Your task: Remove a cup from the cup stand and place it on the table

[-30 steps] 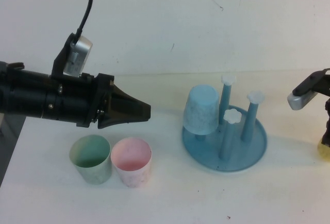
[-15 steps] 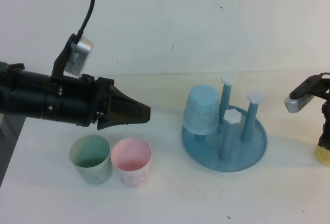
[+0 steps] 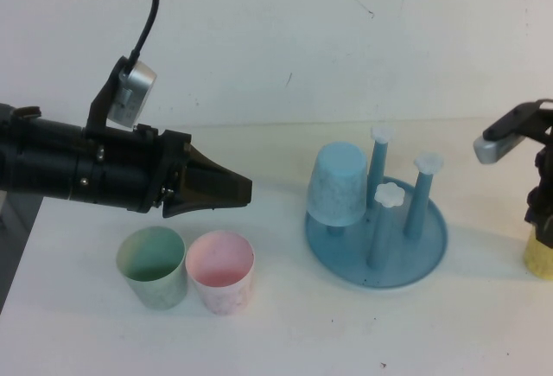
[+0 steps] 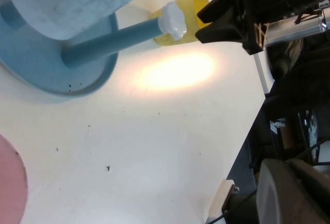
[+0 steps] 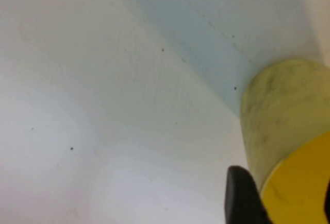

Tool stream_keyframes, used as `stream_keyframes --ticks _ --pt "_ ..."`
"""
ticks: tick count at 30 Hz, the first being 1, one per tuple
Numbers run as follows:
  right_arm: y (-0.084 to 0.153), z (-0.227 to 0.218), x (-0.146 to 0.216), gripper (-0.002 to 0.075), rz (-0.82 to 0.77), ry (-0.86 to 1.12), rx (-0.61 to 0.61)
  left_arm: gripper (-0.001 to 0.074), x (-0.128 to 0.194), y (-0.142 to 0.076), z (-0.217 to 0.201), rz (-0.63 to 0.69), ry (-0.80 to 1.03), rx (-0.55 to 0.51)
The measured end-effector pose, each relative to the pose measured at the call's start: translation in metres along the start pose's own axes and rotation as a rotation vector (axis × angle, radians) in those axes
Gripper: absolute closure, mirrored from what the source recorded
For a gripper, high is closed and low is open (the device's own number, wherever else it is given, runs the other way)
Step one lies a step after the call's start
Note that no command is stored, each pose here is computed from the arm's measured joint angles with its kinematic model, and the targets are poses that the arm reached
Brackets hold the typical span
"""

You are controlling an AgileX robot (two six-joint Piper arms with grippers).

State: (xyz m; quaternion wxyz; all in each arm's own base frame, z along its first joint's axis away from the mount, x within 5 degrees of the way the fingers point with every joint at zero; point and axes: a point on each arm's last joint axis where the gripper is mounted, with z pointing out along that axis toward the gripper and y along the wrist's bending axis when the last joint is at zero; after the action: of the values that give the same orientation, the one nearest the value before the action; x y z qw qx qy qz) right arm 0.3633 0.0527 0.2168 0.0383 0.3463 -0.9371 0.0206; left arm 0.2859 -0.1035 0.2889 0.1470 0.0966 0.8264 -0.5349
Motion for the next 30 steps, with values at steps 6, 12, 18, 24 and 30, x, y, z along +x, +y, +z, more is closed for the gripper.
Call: stream_keyframes --ticks 6,12,18,24,30 --pt "0.009 -0.044 0.013 0.0398 0.025 -0.131 0.03 0.0736 0.0 0.0 0.0 0.013 0.0 0.0" --pt "0.027 -0.1 0.041 0.0398 0.048 -0.287 0.079 0.0736 0.0 -0.001 0.0 0.03 0.0 -0.001" --pt "0.065 -0.148 0.082 0.0447 -0.018 -0.497 0.033 0.0737 0.012 -0.006 -0.009 0.113 0.062 -0.098" --pt "0.114 -0.174 0.135 0.0649 -0.094 -0.795 0.02 0.0737 0.037 -0.039 -0.04 0.278 -0.071 -0.315" --pt "0.152 -0.167 0.173 0.0721 -0.195 -1.121 0.066 0.0736 0.073 -0.077 -0.075 0.476 -0.337 -0.469"
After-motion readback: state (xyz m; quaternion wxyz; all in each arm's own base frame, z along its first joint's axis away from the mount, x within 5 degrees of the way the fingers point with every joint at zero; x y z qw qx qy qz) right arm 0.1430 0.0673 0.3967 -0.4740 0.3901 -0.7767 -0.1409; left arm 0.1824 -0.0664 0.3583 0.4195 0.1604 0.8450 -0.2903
